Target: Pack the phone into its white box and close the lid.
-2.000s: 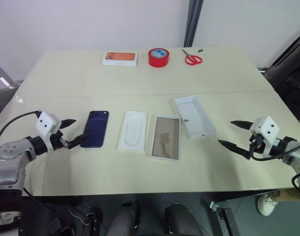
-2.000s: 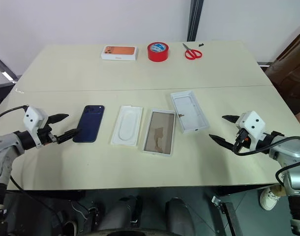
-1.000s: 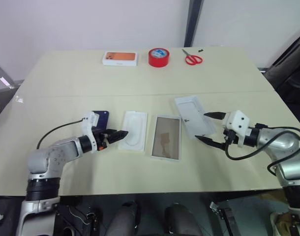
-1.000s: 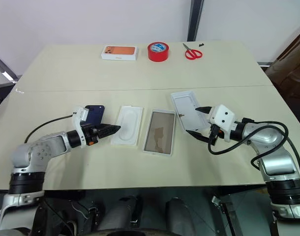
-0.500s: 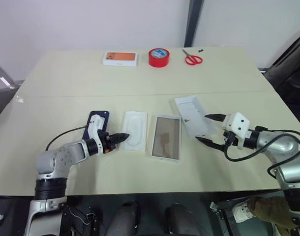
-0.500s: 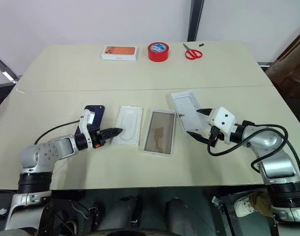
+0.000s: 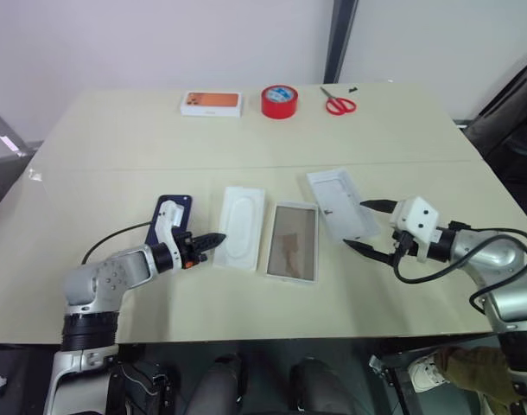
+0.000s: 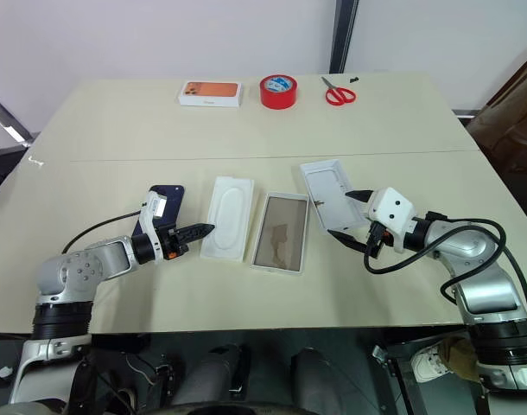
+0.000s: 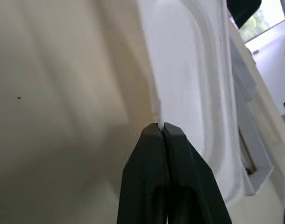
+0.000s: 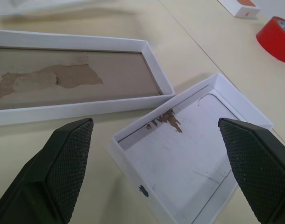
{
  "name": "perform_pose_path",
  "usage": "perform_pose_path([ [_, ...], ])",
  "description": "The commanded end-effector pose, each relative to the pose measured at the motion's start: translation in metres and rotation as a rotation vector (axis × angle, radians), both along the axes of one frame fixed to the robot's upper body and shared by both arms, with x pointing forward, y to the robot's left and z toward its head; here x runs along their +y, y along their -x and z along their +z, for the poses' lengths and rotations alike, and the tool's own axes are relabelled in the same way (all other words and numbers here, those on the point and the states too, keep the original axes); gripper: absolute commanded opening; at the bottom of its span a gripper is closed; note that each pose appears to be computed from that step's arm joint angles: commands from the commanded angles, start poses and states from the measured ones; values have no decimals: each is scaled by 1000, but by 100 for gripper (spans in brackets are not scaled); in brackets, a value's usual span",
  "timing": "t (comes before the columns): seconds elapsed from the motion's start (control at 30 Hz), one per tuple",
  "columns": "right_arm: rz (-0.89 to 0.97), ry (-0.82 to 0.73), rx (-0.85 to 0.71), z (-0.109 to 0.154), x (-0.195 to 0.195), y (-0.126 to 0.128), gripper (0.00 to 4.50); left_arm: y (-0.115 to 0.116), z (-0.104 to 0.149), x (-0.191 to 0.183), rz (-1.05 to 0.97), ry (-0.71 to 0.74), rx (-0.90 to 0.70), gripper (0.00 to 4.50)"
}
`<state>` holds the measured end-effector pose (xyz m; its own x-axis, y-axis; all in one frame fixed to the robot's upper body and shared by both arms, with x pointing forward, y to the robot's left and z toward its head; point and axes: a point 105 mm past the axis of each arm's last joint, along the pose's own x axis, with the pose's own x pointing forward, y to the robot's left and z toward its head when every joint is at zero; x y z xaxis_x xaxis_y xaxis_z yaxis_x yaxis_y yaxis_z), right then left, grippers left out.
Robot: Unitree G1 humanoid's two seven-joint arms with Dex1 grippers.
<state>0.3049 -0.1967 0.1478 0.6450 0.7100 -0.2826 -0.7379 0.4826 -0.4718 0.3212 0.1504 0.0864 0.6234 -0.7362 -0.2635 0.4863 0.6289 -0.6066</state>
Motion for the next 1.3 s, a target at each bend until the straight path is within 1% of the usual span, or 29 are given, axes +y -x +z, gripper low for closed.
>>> perform_pose_path([
  [0.03,98,-99,-12,15,33,9,450,-1,0,4,13,-18,-12,8],
  [0.17,212,-206,100,9,75,27,450,-9,9,7,41,0,-37,8],
  [0.23,264,-195,128,3,90,36,450,-10,13,7,41,16,-36,8],
  [0.3,303,-184,194,-7,99,44,450,-12,17,9,46,28,-41,8],
  [0.37,322,-158,221,-13,101,47,450,-13,19,10,50,14,-48,8],
  [0.43,340,-97,291,-27,102,50,450,-14,24,12,53,31,-56,8],
  [0.5,352,1,302,-43,102,50,450,-15,28,13,50,17,-78,8],
  [0.6,349,63,299,-53,101,43,450,-17,35,12,55,19,-100,8],
  [0.63,353,70,308,-56,101,43,425,-18,37,11,56,22,-104,3],
  [0.7,361,80,312,-58,101,41,360,-18,40,11,57,21,-113,0],
  [0.73,361,87,307,-59,100,39,305,-19,41,11,58,21,-115,0],
  [0.8,361,123,283,-62,100,35,211,-19,43,10,60,21,-120,0],
  [0.83,368,125,273,-61,101,33,150,-21,45,10,65,19,-124,0],
  [0.9,372,101,260,-57,105,29,48,-23,50,9,73,23,-135,0],
  [0.93,374,100,244,-55,107,26,4,-24,55,7,73,50,-140,0],
  [1.03,376,126,192,-52,112,15,4,-26,68,0,57,97,-148,0],
  [1.2,398,131,126,-45,128,-1,4,-27,81,-10,36,156,-146,0],
  [1.3,425,129,100,-41,137,-4,4,-25,82,-18,25,149,-140,0],
])
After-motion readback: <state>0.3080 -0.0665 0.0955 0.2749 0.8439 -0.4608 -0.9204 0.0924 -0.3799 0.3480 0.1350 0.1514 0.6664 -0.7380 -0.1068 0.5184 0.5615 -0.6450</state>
